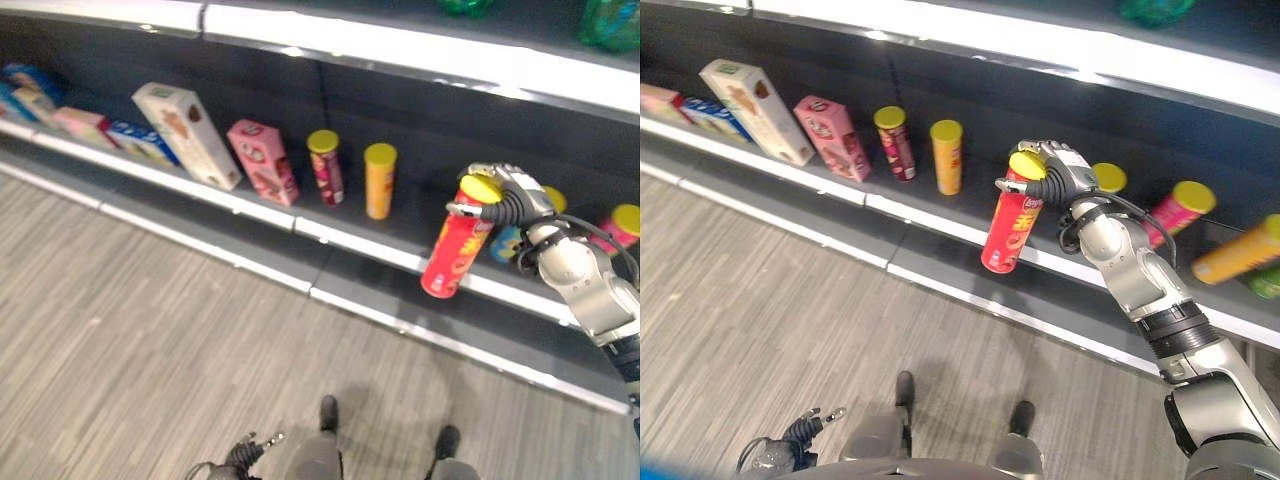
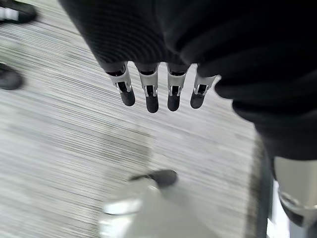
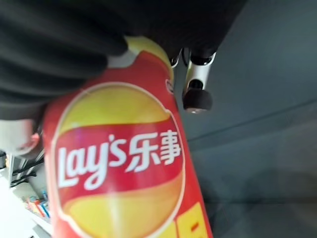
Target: Put the goods on the table back onto the shelves and tidy them up.
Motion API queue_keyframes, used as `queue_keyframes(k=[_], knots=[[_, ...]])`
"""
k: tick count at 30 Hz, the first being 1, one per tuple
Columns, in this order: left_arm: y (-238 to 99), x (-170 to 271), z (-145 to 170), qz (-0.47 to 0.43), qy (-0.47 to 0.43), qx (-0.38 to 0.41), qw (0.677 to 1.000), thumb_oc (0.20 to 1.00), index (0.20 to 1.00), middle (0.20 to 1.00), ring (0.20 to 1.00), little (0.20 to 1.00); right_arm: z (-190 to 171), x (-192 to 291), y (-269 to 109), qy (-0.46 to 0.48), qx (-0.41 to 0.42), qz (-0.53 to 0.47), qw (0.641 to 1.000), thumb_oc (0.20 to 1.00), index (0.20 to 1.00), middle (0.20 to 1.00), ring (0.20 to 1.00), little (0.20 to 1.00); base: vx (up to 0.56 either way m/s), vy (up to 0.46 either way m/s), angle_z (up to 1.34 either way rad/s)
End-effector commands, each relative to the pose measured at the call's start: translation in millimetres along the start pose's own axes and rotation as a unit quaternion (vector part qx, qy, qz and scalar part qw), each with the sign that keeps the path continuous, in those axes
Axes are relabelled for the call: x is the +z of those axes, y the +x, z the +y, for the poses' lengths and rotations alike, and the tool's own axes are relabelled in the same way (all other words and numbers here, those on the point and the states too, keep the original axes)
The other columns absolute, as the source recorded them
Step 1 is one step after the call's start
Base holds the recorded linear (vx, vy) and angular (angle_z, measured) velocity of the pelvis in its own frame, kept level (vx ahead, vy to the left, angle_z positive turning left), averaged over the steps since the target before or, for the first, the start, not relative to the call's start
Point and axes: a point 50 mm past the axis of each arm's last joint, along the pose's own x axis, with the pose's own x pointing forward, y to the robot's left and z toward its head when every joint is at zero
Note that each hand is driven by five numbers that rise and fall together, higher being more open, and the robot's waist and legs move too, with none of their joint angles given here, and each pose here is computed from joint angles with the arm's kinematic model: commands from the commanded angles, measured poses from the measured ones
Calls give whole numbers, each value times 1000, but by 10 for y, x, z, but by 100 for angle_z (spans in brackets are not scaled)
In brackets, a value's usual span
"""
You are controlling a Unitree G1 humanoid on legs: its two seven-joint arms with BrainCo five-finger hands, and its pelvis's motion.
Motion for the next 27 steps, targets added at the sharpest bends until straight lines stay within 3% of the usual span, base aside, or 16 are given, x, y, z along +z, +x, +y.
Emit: queue_keyframes(k=[1,6,12,27], knots=[[45,195,120,-27,13,16,999,1000,1000,1000,1000,1000,-321,185,241,-40,-91,-36,994,200,200,200,200,200,4,-30,50],[31,200,-6,-38,22,3,999,1000,1000,1000,1000,1000,-535,-132,328,-111,-184,39,976,200,200,200,200,200,-2,-30,36],[41,331,-117,-68,43,-8,997,1000,1000,1000,1000,1000,-792,-442,314,-203,-231,99,946,200,200,200,200,200,2,-1,21],[46,566,-185,-117,65,-19,991,1000,1000,1000,1000,1000,-1108,-681,284,-317,-210,142,914,200,200,200,200,200,4,4,3]])
